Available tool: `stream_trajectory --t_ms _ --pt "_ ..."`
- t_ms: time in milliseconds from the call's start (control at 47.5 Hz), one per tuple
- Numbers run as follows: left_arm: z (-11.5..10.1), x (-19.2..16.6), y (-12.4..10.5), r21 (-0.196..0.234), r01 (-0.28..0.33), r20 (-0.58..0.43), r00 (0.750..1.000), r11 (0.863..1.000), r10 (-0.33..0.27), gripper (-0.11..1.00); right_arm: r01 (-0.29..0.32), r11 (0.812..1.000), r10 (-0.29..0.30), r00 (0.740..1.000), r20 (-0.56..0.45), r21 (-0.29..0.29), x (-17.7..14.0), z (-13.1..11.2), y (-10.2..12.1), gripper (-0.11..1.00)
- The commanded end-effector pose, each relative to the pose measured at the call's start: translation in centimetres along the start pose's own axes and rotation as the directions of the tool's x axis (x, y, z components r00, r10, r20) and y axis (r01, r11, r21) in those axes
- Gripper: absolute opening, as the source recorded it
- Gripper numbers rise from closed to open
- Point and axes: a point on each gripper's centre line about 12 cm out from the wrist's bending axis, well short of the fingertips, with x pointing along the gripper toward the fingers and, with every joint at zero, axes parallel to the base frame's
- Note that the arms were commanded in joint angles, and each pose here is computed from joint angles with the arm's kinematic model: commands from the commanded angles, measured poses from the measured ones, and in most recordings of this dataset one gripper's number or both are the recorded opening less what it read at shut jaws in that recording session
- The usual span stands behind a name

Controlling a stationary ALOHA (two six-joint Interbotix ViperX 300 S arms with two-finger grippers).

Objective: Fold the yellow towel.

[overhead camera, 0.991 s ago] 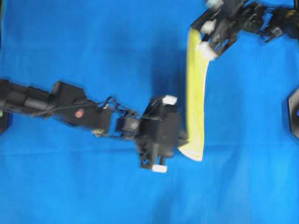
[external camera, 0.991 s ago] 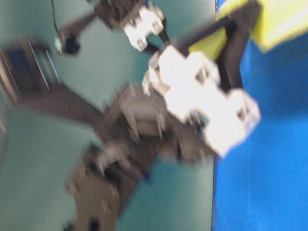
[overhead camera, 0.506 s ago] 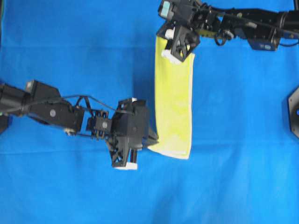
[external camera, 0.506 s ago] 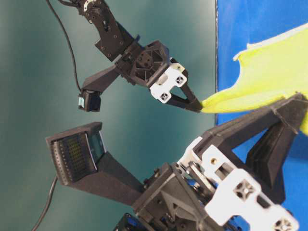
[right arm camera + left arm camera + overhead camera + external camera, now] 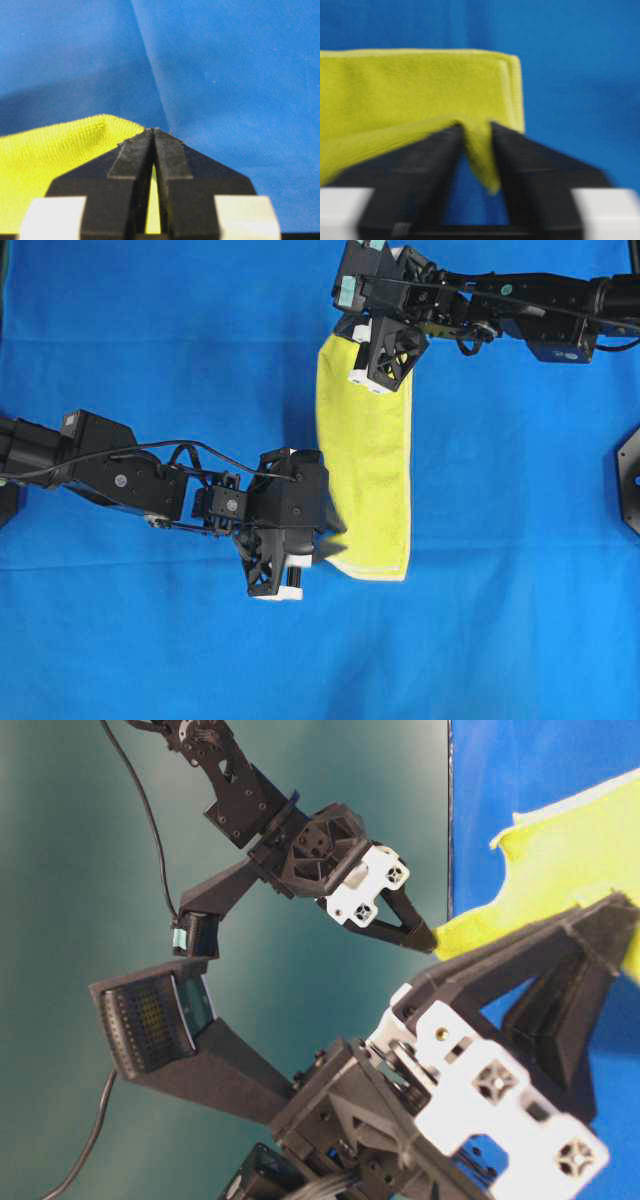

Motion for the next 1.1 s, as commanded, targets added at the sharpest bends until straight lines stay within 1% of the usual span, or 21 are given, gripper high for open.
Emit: stream_trajectory --t_ms 0,105,148,169,211,295,400,485,653,738,780,885,969,1075 --pt "1.5 -0.3 -0.1 -0.003 0.004 0.04 0.999 1.0 -0.004 0.46 0.003 1.0 -0.002 1.0 0.029 -0.008 -0.4 0.8 0.0 0.21" --pt "1.5 -0.5 -0.2 -0.003 0.003 0.034 0.999 1.0 -0.003 0.76 0.004 1.0 -0.004 0.999 0.032 -0.019 -0.5 0.8 0.0 0.54" --pt "1.8 -0.7 -0.2 -0.003 0.004 0.037 0.999 1.0 -0.004 0.83 0.006 1.0 -0.005 1.0 0.031 -0.028 -0.6 0.8 -0.1 0.63" --pt "1.9 -0.8 -0.2 -0.003 0.004 0.035 0.999 1.0 -0.004 0.85 0.006 0.999 -0.005 1.0 0.031 -0.033 -0.6 0.8 -0.1 0.65" --pt "2.3 -1.1 -0.2 -0.005 0.005 0.037 0.999 1.0 -0.004 0.84 0.006 0.999 -0.005 1.0 0.031 -0.041 -0.7 0.7 0.0 0.65" --pt "2.7 -1.7 -0.3 -0.005 0.004 0.027 1.0 1.0 -0.004 0.8 0.003 0.999 -0.001 0.999 0.036 -0.045 -1.0 0.9 0.2 0.58" --pt "3.4 -2.9 -0.4 -0.006 0.005 0.01 1.0 1.0 -0.005 0.8 -0.002 0.999 0.004 0.999 0.047 -0.046 -1.9 1.1 0.6 0.59" --pt "4.1 -4.6 -0.8 -0.003 0.01 -0.013 1.0 1.0 -0.01 0.8 -0.006 0.999 0.009 0.998 0.059 -0.042 -3.2 0.9 0.9 0.59" --pt "4.6 -8.0 -1.2 0.003 0.018 -0.039 0.999 1.0 -0.018 0.8 -0.01 1.0 0.012 0.995 0.094 -0.027 -6.5 0.2 1.1 0.59" --pt "5.0 -10.2 -1.1 0.007 0.02 -0.011 1.0 1.0 -0.02 0.8 -0.014 1.0 0.015 0.993 0.116 -0.011 -8.3 -0.4 1.3 0.59" --pt "5.3 -11.3 -1.1 0.015 0.021 0.009 1.0 1.0 -0.021 0.8 -0.015 1.0 0.015 0.992 0.124 -0.004 -9.2 -0.8 1.4 0.59" --pt "5.5 -13.8 -0.4 0.013 0.009 0.064 0.998 1.0 -0.01 0.8 -0.021 1.0 0.017 0.988 0.151 0.023 -11.2 -2.2 1.5 0.59" --pt "5.0 -15.5 0.6 0.005 -0.014 0.111 0.994 1.0 0.014 0.8 -0.031 0.998 0.021 0.981 0.194 0.053 -13.0 -3.4 1.7 0.59" --pt "4.1 -17.5 2.2 -0.016 -0.056 0.188 0.98 0.998 0.058 0.79 -0.047 0.995 0.025 0.969 0.247 0.086 -14.9 -4.5 1.9 0.59"
